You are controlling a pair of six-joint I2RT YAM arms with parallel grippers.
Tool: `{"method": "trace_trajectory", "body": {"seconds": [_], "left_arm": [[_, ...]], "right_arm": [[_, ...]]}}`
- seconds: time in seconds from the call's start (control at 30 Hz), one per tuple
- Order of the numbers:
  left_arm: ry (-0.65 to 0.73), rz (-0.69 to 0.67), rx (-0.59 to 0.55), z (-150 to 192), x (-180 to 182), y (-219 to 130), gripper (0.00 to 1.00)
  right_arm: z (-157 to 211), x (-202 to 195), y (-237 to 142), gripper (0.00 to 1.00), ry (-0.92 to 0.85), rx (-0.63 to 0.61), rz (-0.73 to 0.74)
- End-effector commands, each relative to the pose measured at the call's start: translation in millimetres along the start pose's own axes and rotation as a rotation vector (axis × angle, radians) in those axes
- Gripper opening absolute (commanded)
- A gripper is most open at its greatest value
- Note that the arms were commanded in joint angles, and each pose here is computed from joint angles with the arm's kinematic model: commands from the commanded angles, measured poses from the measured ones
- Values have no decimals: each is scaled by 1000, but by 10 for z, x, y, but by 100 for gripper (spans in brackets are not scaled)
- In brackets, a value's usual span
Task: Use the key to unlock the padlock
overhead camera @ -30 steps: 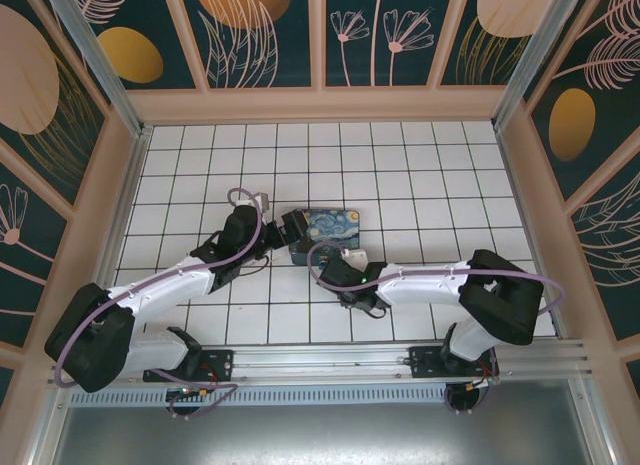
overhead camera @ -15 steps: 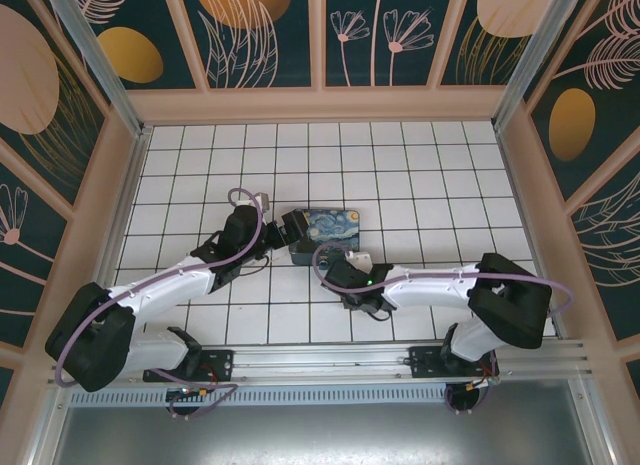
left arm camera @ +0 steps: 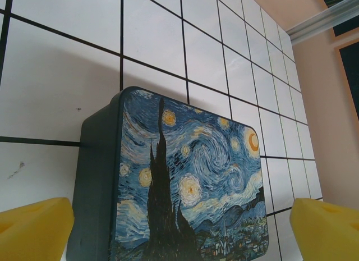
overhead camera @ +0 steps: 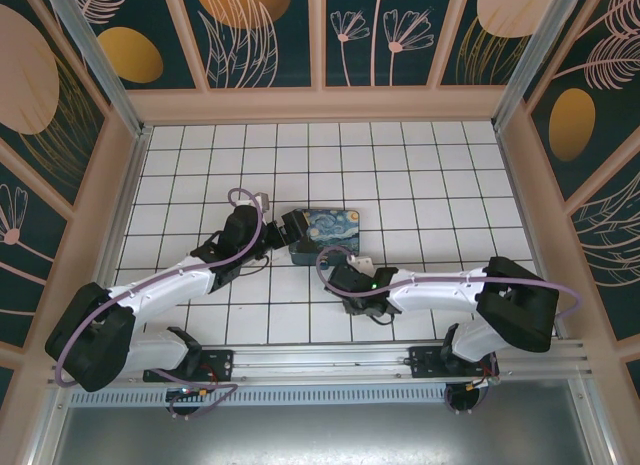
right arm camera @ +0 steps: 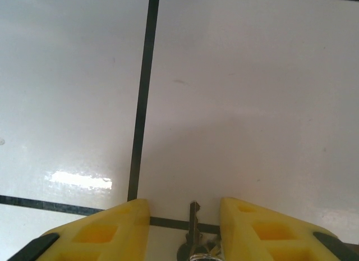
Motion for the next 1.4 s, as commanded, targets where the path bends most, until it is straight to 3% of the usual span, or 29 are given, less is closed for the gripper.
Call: {"method": "trace_trajectory", "body": {"seconds": [0.0, 0.33, 0.77, 1.37], "left_arm": [[2, 14, -2, 1, -20, 22, 99], [-1, 17, 0, 2, -26, 16, 99], [-3, 20, 3, 6, -29, 18, 99], [-7, 21, 13, 17, -21, 68, 99]], "right_arm": [[305, -177, 29, 37, -66, 164, 77], [306, -113, 166, 0, -65, 165, 87], [-165, 92, 20, 0, 15, 17, 36], [-600, 321, 48, 0, 114, -81, -47]]}}
Point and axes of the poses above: each hand's point on the last joint's axis, 136 mm out from that joint toward the fingers, its own y axis out along the fingers, its own x axis along the line the jaws close on, z = x × y, the point moved 7 cm from there along -y, back along the fingers, and after that the axes turned 3 degrees about y, right-handed, at the moved point
